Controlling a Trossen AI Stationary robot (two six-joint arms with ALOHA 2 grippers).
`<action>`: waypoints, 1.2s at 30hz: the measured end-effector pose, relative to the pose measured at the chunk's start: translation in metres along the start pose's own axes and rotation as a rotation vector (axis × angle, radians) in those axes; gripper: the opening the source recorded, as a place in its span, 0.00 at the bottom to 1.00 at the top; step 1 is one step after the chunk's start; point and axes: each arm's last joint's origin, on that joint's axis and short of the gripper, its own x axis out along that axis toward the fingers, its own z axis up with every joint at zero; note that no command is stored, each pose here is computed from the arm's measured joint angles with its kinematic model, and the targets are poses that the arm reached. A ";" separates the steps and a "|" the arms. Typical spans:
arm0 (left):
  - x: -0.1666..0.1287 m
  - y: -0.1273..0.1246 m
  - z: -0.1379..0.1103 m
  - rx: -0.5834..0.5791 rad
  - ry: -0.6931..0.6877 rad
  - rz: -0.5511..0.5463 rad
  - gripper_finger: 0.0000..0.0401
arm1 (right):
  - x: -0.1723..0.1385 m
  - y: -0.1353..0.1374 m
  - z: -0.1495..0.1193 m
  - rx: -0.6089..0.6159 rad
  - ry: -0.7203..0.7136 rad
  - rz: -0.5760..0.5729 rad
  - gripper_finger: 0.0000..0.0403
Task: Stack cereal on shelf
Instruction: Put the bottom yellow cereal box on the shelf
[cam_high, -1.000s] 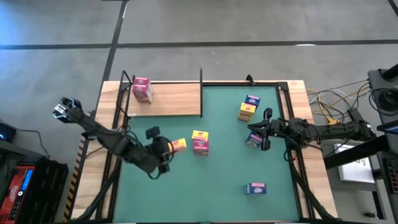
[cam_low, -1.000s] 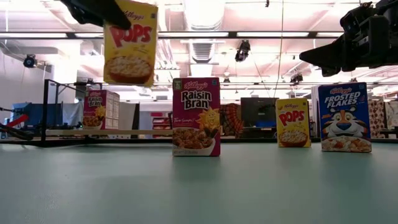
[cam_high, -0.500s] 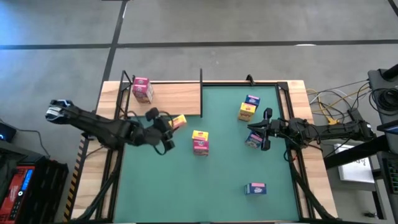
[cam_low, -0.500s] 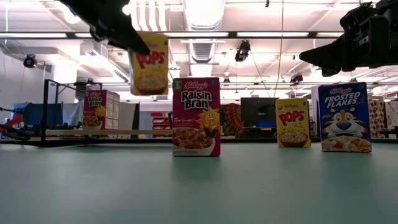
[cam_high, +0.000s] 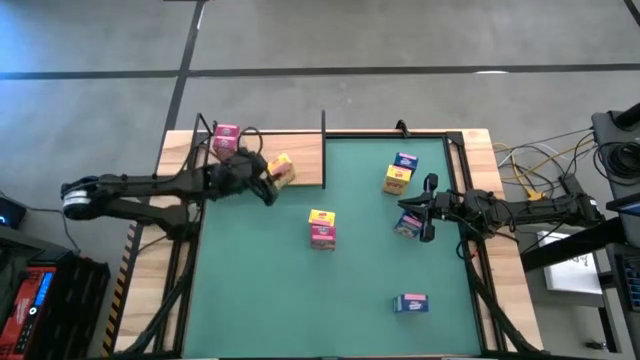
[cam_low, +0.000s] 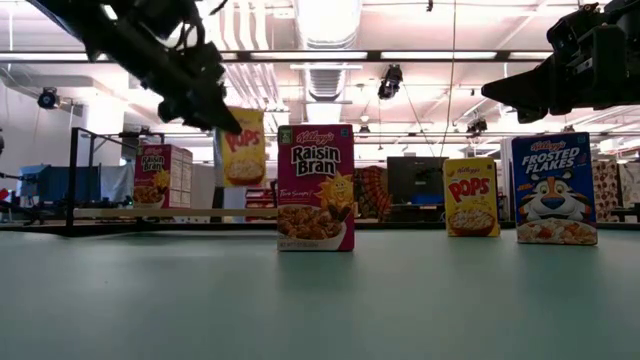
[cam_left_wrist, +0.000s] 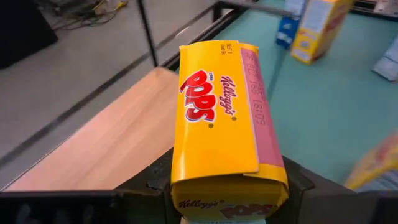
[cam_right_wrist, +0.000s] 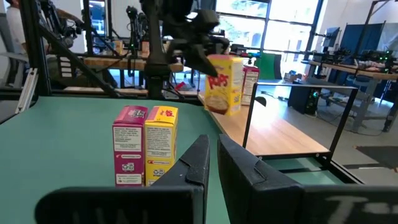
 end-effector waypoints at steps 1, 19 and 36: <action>0.002 0.004 0.000 -0.001 -0.002 0.016 0.36 | 0.000 0.000 0.000 0.000 0.000 0.000 0.06; 0.054 0.061 -0.007 -0.044 0.008 0.035 0.37 | 0.000 0.000 0.000 0.000 0.000 0.000 0.06; 0.046 0.065 0.021 -0.040 0.083 0.019 0.52 | 0.000 0.000 0.000 0.000 0.000 0.000 0.06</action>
